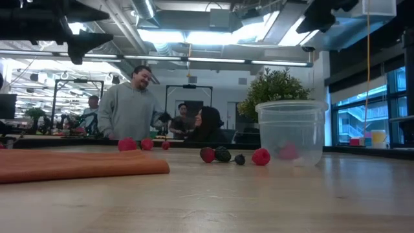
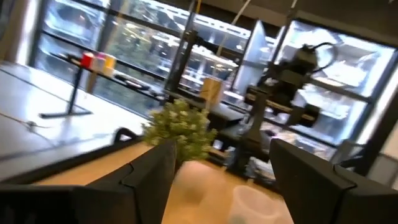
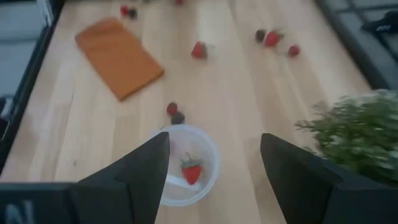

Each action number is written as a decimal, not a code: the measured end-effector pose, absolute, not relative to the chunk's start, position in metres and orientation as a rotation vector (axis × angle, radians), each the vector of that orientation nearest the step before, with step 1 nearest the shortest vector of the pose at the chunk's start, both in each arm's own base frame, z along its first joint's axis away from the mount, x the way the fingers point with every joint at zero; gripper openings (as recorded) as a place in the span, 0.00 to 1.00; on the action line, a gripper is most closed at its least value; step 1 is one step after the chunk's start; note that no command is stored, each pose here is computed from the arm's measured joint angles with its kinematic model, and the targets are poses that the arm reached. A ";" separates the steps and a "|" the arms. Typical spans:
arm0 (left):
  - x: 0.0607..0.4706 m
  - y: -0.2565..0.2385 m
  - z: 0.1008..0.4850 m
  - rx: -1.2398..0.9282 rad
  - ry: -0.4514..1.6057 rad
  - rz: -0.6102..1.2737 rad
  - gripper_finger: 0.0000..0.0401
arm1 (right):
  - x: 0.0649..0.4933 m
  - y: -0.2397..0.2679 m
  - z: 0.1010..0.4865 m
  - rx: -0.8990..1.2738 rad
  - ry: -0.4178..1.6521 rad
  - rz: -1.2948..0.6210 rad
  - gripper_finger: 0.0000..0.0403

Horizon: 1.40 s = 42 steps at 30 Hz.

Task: Pick and placing Produce into tupperware
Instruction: Put the red cherry into the transparent container

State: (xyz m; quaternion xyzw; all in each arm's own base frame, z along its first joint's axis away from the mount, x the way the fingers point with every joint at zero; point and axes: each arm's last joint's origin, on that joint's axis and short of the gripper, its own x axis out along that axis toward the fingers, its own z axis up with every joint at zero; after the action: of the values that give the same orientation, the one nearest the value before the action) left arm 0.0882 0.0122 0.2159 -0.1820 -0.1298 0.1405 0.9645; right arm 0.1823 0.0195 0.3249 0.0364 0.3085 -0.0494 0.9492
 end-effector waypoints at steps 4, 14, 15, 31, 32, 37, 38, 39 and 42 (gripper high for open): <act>0.109 0.010 0.213 -0.345 -0.185 0.266 0.62 | 0.169 0.016 0.326 0.098 0.567 -0.137 0.63; 0.178 0.006 0.235 -0.158 0.055 0.266 0.62 | 0.167 0.015 0.309 0.115 0.608 -0.159 0.63; 0.186 0.006 0.235 -0.146 0.101 0.268 0.62 | 0.167 0.015 0.306 0.113 0.616 -0.159 0.63; 0.305 -0.033 0.211 0.102 0.491 0.133 0.62 | 0.167 0.015 0.272 0.099 0.704 -0.170 0.63; 0.309 -0.035 0.205 0.102 0.509 0.129 0.62 | 0.167 0.015 0.272 0.098 0.706 -0.170 0.63; 0.325 -0.052 0.176 0.092 0.599 0.100 0.62 | 0.168 0.015 0.272 0.093 0.703 -0.167 0.63; 0.328 -0.055 0.171 0.097 0.613 0.093 0.62 | 0.168 0.015 0.272 0.093 0.703 -0.167 0.63; 0.331 -0.057 0.166 0.101 0.626 0.087 0.62 | 0.168 0.015 0.272 0.092 0.703 -0.167 0.63; 0.336 -0.065 0.151 0.114 0.668 0.073 0.61 | 0.168 0.015 0.272 0.092 0.703 -0.167 0.63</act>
State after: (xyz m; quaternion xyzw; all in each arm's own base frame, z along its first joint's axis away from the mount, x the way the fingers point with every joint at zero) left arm 0.3364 -0.0646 0.1510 0.0560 0.3276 0.0358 0.9425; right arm 0.1678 0.0152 0.2719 0.0451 0.3439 -0.0817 0.9344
